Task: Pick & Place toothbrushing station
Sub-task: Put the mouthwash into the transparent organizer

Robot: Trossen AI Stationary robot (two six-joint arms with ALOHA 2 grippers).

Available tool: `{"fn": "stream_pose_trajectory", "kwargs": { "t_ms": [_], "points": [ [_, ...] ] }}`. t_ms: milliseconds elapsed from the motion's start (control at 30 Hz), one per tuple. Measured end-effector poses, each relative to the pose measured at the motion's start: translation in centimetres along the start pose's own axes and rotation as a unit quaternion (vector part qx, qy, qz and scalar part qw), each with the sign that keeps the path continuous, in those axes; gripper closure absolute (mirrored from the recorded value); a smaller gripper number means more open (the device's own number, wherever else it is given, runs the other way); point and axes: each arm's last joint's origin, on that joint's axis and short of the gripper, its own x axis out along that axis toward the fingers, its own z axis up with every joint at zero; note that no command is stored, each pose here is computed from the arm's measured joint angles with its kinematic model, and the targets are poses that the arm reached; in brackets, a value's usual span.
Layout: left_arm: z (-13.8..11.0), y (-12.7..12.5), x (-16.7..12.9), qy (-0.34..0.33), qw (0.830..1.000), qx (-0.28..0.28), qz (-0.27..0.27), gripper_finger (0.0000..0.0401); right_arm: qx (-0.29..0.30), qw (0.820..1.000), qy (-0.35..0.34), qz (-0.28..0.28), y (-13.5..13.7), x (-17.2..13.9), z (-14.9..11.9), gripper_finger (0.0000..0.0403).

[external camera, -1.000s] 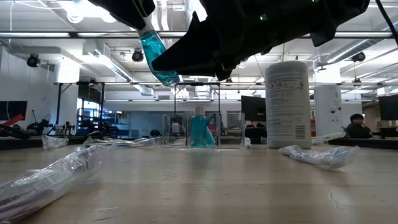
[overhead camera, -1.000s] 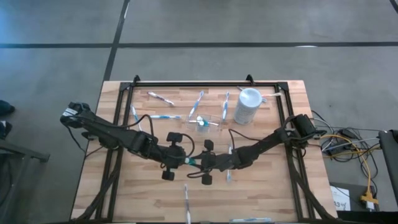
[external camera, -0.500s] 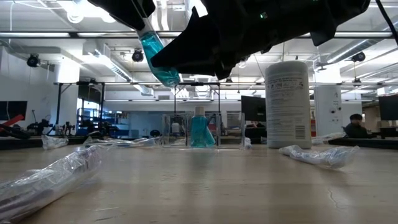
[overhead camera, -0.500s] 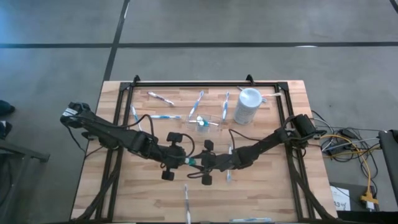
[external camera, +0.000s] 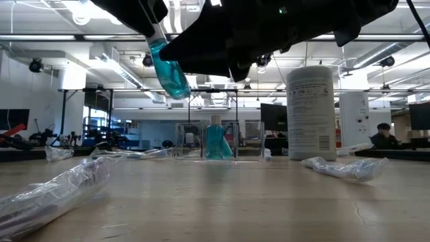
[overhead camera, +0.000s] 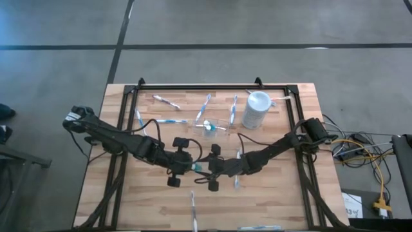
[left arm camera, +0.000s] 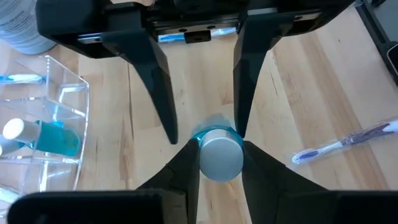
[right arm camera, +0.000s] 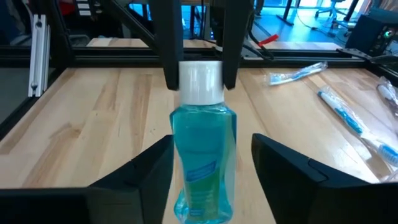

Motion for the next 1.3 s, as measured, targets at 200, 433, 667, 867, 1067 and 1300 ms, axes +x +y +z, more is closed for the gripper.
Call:
{"fn": "stream_pose_trajectory", "kwargs": {
  "t_ms": [200,433,667,867,1067,1300],
  "points": [
    [0.0,-0.1,-0.3,-0.004,1.000,-0.004,-0.009,0.0310,0.003,1.000,-0.002,0.000,0.0,0.0,0.0,0.0155],
    [-0.2,-0.3,-2.2,-0.010,1.000,-0.002,-0.015,0.0310,0.017,1.000,-0.003,-0.018,0.0,-0.2,0.2,0.0135],
    [-0.4,0.2,-5.2,-0.042,0.999,-0.025,-0.008,0.0310,0.011,1.000,0.000,-0.019,0.0,-0.9,0.5,0.0135],
    [-0.8,0.5,-7.0,-0.051,0.998,-0.030,-0.004,0.0310,-0.003,1.000,0.000,-0.015,0.2,-1.1,0.4,0.0143],
    [-1.4,0.9,-8.2,-0.054,0.998,-0.040,0.018,0.0310,-0.002,1.000,0.001,-0.013,0.3,-1.1,0.3,0.0152],
    [-2.7,1.2,-8.2,-0.050,0.997,-0.051,0.034,0.0310,0.001,1.000,0.019,-0.013,0.5,-1.3,-0.1,0.0161]
  ]
}}
